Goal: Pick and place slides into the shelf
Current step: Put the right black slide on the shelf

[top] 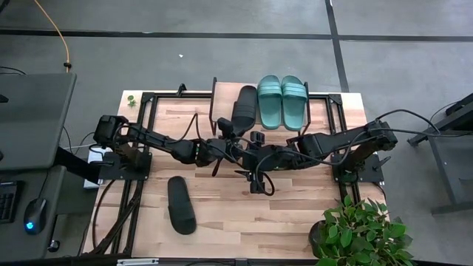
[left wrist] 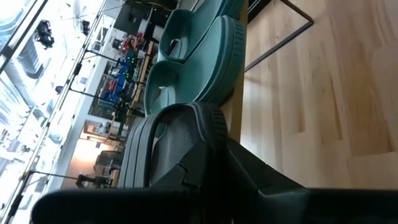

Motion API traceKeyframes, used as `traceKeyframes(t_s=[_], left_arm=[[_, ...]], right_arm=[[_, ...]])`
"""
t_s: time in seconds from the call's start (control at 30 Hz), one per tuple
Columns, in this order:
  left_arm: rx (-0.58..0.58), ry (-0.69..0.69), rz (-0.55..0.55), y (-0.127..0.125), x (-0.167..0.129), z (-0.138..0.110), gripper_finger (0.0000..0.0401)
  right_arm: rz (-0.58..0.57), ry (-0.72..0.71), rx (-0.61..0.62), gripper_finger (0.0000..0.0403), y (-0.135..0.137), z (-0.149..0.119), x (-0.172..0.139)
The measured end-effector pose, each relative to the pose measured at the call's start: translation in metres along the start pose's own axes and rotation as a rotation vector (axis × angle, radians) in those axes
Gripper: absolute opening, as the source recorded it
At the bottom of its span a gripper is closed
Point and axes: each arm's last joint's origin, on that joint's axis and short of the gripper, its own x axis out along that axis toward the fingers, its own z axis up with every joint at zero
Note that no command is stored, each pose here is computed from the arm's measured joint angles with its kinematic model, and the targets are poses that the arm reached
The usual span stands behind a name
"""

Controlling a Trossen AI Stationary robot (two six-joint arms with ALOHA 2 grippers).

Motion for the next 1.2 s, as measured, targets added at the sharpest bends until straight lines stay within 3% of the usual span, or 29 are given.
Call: traceKeyframes(t_s=[0.3,0.53,0.83,1.2], left_arm=[[-0.026,-0.054,-0.042,-0.001,0.0,0.001,0.0033],[-0.051,-0.123,-0.092,-0.002,-0.001,0.004,0.0089],[-0.054,-0.1,-0.078,0.0,0.003,0.001,0.0163],[-0.137,-0.074,-0.088,0.011,0.02,-0.015,0.0204]], right_arm=[[0.0,0.0,0.0,0.021,0.0,0.0,0.0],[0.0,-0.001,0.0,0.021,0.0,0.0,0.0],[0.002,-0.001,0.026,0.021,0.0,0.0,0.0],[0.016,-0.001,0.045,0.021,0.001,0.0,0.0]])
